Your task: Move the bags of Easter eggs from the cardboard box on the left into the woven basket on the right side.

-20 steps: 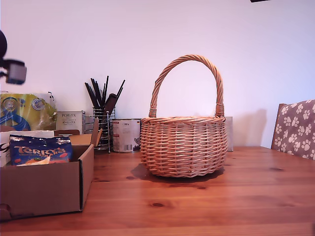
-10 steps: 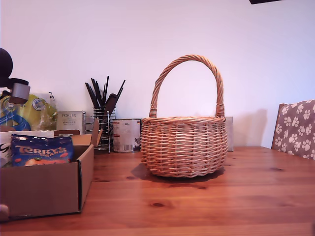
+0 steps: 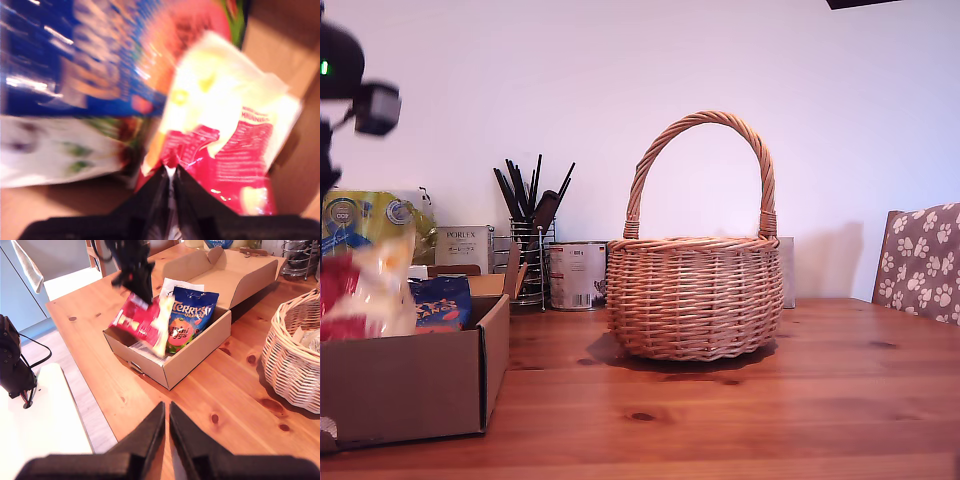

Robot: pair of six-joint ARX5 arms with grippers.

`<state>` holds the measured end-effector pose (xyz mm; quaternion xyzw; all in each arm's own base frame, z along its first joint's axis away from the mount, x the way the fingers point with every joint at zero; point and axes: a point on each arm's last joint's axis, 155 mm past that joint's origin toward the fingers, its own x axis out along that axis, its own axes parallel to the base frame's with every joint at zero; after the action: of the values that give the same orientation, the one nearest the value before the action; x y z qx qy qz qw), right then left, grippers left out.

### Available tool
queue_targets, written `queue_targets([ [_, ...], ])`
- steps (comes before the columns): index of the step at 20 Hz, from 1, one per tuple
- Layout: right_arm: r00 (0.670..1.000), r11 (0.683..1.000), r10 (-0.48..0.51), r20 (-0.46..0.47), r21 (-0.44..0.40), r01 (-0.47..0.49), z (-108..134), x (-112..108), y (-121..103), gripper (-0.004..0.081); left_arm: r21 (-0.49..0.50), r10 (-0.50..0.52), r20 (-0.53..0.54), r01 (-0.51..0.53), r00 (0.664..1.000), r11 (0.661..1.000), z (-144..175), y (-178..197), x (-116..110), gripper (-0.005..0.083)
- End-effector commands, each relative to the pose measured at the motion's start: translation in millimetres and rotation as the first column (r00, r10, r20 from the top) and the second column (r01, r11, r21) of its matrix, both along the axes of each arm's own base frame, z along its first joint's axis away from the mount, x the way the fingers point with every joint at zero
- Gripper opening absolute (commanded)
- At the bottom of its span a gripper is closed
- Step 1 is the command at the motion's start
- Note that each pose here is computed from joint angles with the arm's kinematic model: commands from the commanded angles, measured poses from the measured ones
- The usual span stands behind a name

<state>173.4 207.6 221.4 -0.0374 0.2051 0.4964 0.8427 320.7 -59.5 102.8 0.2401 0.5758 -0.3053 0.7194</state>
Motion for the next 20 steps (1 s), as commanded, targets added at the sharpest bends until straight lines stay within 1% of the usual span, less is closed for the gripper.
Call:
queue_targets([
  [1,1.000,1.000,0.002,0.002,0.006,-0.002,2,0,1,-0.0013,-0.002,-0.007,-0.011,0.007,1.000,1.000,4,-5,-1,-0.0024],
  [5,1.000,1.000,0.002,-0.001,0.004,-0.002,2,-1,1,-0.0013,-0.066,-0.030,0.027,0.032,0.999,0.997,22,-28,7,-0.0024],
  [7,1.000,1.000,0.002,0.000,0.004,-0.002,2,-1,1,-0.0013,-0.069,-0.051,0.061,0.055,0.997,0.996,25,-35,13,-0.0024],
  [11,1.000,1.000,0.002,-0.001,0.003,-0.002,1,-1,1,-0.0013,-0.076,-0.053,0.186,0.068,0.981,0.995,33,-43,43,-0.0024],
  [12,1.000,1.000,0.002,-0.001,0.003,-0.002,1,-1,1,-0.0013,-0.080,-0.052,0.203,0.069,0.978,0.994,34,-44,47,-0.0024],
  [14,1.000,1.000,0.002,-0.003,0.002,-0.002,1,-1,0,-0.0013,-0.085,-0.053,0.198,0.072,0.979,0.994,33,-45,47,-0.0021],
  [15,1.000,1.000,0.002,-0.003,0.002,-0.002,1,-1,0,-0.0013,-0.080,-0.055,0.190,0.072,0.980,0.994,30,-45,46,0.0037],
  [16,1.000,1.000,0.002,-0.003,0.002,-0.002,1,-1,0,-0.0013,-0.079,-0.057,0.181,0.072,0.982,0.994,26,-44,46,0.0147],
  [17,1.000,1.000,0.002,-0.003,0.002,-0.002,1,-1,0,-0.0013,-0.078,-0.058,0.171,0.072,0.983,0.994,23,-45,47,0.0310],
  [18,1.000,1.000,0.002,-0.004,0.002,-0.002,1,-1,0,-0.0013,-0.076,-0.062,0.162,0.075,0.985,0.994,18,-45,48,0.0417],
  [19,1.000,1.000,0.002,-0.005,0.001,-0.002,0,-1,0,-0.0013,-0.070,-0.076,0.148,0.087,0.986,0.994,12,-45,48,0.0475],
  [20,1.000,1.000,0.002,-0.007,0.000,-0.002,0,-1,0,-0.0013,-0.063,-0.096,0.134,0.105,0.986,0.992,5,-45,48,0.0481],
])
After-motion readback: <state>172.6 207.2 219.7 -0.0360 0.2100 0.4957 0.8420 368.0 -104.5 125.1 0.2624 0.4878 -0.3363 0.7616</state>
